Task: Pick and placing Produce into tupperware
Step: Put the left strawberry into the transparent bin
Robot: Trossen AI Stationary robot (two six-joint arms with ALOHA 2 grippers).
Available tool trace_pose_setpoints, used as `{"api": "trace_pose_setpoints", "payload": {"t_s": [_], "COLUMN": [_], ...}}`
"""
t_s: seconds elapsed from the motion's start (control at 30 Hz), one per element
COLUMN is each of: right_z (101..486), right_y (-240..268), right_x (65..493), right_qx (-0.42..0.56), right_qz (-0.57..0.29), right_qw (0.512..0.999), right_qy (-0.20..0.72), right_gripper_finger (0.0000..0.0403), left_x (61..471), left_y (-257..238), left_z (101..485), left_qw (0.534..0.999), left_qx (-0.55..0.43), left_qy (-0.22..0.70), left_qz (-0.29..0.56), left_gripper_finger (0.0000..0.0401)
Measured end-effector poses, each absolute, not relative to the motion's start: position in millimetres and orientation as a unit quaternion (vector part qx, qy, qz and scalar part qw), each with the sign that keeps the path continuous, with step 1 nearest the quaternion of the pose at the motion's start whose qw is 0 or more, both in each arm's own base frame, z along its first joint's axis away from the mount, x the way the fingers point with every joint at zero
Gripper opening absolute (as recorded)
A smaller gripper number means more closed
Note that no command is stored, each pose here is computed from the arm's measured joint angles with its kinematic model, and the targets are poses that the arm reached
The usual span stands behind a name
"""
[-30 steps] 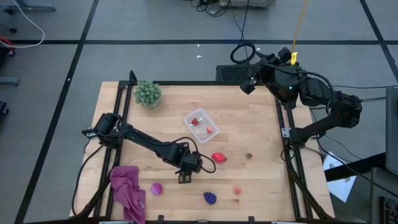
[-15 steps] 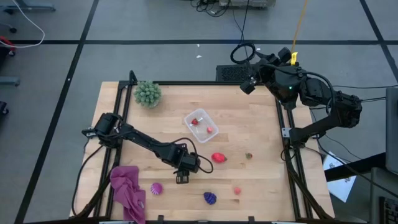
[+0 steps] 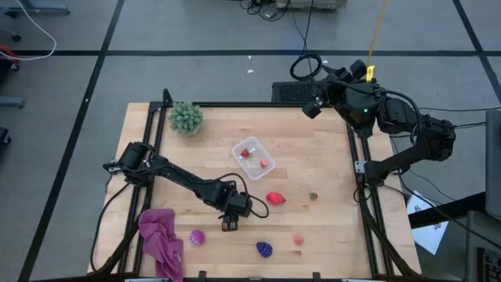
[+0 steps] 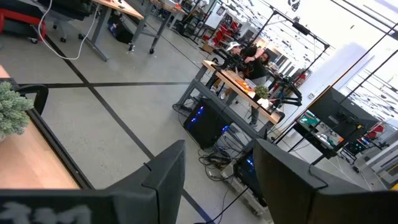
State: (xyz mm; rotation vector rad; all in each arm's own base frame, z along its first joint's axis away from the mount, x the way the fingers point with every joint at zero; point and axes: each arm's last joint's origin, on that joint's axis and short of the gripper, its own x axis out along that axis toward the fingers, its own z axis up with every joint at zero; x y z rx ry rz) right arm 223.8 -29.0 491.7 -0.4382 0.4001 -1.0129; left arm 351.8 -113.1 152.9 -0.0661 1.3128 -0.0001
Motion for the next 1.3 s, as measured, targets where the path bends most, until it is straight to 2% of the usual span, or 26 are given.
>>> {"api": "trace_pose_setpoints", "payload": {"t_s": [0.17,0.37,0.47,0.83,1.03,1.3], "right_z": [491.7,491.7,491.7,491.7,491.9,494.3], "right_y": [-29.0,-29.0,-29.0,-29.0,-29.1,-29.1], "right_x": [223.8,223.8,223.8,223.8,223.8,224.2], "right_qx": [-0.207,-0.207,-0.207,-0.207,-0.206,-0.201], "right_qz": [-0.478,-0.478,-0.478,-0.478,-0.478,-0.481], "right_qw": [0.833,0.833,0.833,0.833,0.833,0.835], "right_qy": [0.189,0.189,0.189,0.189,0.188,0.176], "right_gripper_finger": [0.0181,0.0181,0.0181,0.0181,0.0181,0.0181], "left_x": [351.6,349.1,349.2,348.7,340.0,325.9], "left_y": [-112.9,-111.4,-111.3,-107.9,-94.9,-58.8], "left_z": [152.8,148.3,147.7,150.3,178.6,244.9], "left_qw": [0.791,0.788,0.79,0.791,0.795,0.841], "left_qx": [-0.025,-0.026,-0.026,-0.033,-0.053,-0.072], "left_qy": [0.611,0.615,0.613,0.611,0.603,0.534], "left_qz": [-0.003,-0.001,-0.001,0.01,0.026,0.041], "left_gripper_finger": [0.0219,0.0163,0.0147,0.0156,0.0156,0.0157]}}
